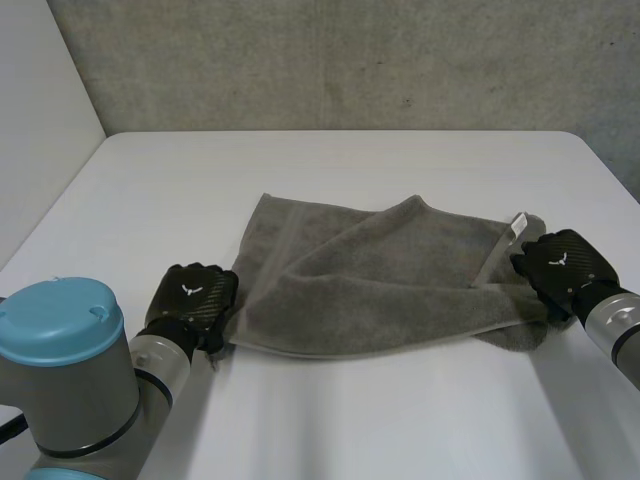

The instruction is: Fold the towel.

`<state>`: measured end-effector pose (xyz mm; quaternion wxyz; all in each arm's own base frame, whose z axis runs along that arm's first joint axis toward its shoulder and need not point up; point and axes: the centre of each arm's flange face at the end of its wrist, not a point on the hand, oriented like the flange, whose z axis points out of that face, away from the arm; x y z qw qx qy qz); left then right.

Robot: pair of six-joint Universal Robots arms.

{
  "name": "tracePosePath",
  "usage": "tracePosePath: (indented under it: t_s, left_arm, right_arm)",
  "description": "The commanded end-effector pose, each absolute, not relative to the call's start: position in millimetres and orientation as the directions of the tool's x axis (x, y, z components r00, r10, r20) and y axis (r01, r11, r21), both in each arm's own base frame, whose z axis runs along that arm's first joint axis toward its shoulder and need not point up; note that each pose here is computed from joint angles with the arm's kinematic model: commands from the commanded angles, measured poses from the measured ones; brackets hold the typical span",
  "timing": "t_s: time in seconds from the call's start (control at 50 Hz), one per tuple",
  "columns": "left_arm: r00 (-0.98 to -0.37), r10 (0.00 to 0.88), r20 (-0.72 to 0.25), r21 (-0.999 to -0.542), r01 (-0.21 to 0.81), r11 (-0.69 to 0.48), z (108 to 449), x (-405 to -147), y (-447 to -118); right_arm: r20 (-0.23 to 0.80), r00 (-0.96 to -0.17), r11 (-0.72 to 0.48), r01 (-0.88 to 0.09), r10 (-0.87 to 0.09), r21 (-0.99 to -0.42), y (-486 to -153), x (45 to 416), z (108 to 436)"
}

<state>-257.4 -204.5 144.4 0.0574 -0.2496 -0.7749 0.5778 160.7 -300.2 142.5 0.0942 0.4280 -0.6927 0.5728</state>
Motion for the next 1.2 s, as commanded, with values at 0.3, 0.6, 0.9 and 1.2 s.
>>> tracePosePath:
  t_s: [0.3,0.6,0.9,1.2]
  left_arm:
    - [-0.873,0.445,-0.200,-0.933,0.308,0.185,135.6,-262.9,-213.8]
    - [-0.874,0.444,-0.200,-0.933,0.308,0.185,122.7,-272.1,-230.1]
    - [-0.870,0.450,-0.203,-0.924,0.322,0.205,112.7,-273.9,-233.0]
    - [-0.908,0.370,-0.195,-0.952,0.266,0.149,147.3,-255.7,-244.5]
  right_arm:
    - [0.495,-0.709,0.058,-0.599,-0.503,-0.799,-311.9,159.4,135.1]
    - [0.347,-0.807,0.092,-0.439,-0.479,-0.894,-302.2,158.8,157.9]
    - [0.340,-0.809,0.104,-0.437,-0.480,-0.893,-298.1,158.7,156.0]
    - [0.271,-0.810,0.205,-0.427,-0.520,-0.881,-286.9,160.8,154.2]
